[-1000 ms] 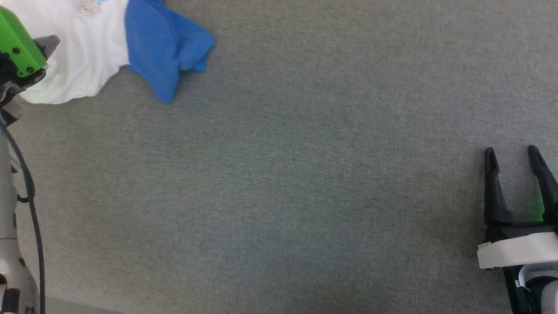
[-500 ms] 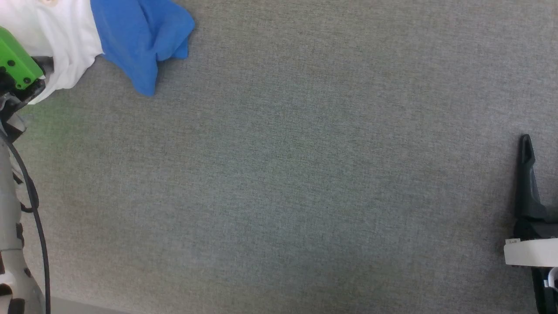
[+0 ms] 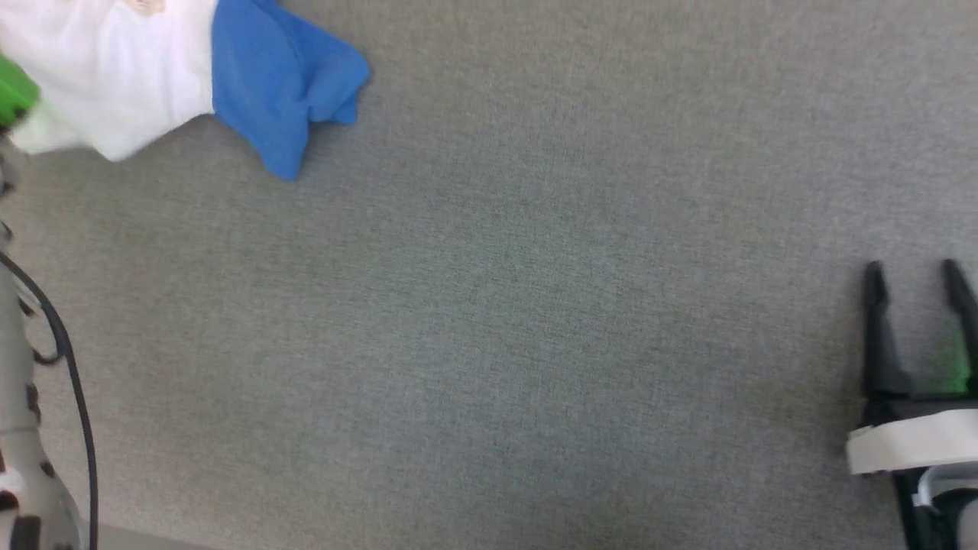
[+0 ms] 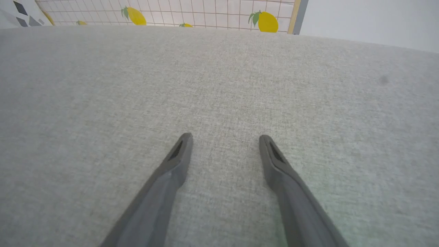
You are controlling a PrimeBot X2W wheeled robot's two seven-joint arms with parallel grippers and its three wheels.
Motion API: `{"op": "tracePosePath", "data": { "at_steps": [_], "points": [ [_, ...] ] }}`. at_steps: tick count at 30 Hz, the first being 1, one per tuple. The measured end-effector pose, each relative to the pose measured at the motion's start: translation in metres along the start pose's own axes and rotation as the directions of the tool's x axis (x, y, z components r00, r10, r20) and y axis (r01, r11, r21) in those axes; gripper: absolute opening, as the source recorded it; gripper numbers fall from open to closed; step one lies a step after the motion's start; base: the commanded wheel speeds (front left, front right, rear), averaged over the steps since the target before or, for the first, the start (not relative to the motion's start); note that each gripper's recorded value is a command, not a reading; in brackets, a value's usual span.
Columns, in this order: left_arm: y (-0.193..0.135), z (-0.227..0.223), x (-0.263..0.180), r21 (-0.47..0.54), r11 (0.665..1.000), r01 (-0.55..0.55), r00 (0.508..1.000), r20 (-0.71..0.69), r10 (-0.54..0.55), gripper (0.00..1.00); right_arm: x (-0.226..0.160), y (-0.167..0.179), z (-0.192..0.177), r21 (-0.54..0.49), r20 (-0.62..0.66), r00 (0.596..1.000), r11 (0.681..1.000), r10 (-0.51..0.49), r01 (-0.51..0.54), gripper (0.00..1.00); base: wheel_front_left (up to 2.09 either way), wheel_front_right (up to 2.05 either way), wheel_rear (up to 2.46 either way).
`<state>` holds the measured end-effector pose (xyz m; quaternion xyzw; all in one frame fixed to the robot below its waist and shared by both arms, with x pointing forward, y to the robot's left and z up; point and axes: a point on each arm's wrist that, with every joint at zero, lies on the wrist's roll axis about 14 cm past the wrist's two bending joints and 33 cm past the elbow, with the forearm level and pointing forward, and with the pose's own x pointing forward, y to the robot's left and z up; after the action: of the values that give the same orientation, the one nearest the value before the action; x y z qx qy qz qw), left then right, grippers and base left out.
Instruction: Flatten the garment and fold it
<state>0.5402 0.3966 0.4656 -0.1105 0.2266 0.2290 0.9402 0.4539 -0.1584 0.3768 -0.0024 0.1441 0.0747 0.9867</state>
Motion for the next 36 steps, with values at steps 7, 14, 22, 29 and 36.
{"op": "tracePosePath", "data": {
  "at_steps": [7,14,22,29,36],
  "points": [
    [-0.051,0.133,-0.054,0.087,0.982,0.168,0.913,0.361,-0.188,0.00,-0.013,0.015,0.015,0.032,0.042,0.999,0.999,0.025,-0.026,1.00,0.00,0.00,0.00],
    [-0.122,0.251,-0.162,0.239,0.919,0.315,0.666,0.634,-0.393,0.00,-0.033,0.025,0.034,0.068,0.108,0.993,0.997,0.038,-0.046,1.00,0.00,0.00,0.00],
    [-0.203,0.316,-0.294,0.387,0.794,0.469,0.344,0.747,-0.568,0.00,-0.064,0.021,0.053,0.127,0.184,0.983,0.991,0.008,-0.032,1.00,0.00,0.00,0.00],
    [-0.281,0.305,-0.349,0.381,0.596,0.707,0.218,0.685,-0.695,0.00,-0.091,-0.004,0.062,0.147,0.229,0.970,0.988,-0.078,0.045,1.00,0.00,0.00,0.00],
    [-0.337,0.235,-0.354,0.350,0.413,0.841,0.203,0.503,-0.840,0.00,-0.108,-0.023,0.070,0.156,0.262,0.954,0.982,-0.143,0.104,1.00,0.00,0.00,0.00]
  ]
}}
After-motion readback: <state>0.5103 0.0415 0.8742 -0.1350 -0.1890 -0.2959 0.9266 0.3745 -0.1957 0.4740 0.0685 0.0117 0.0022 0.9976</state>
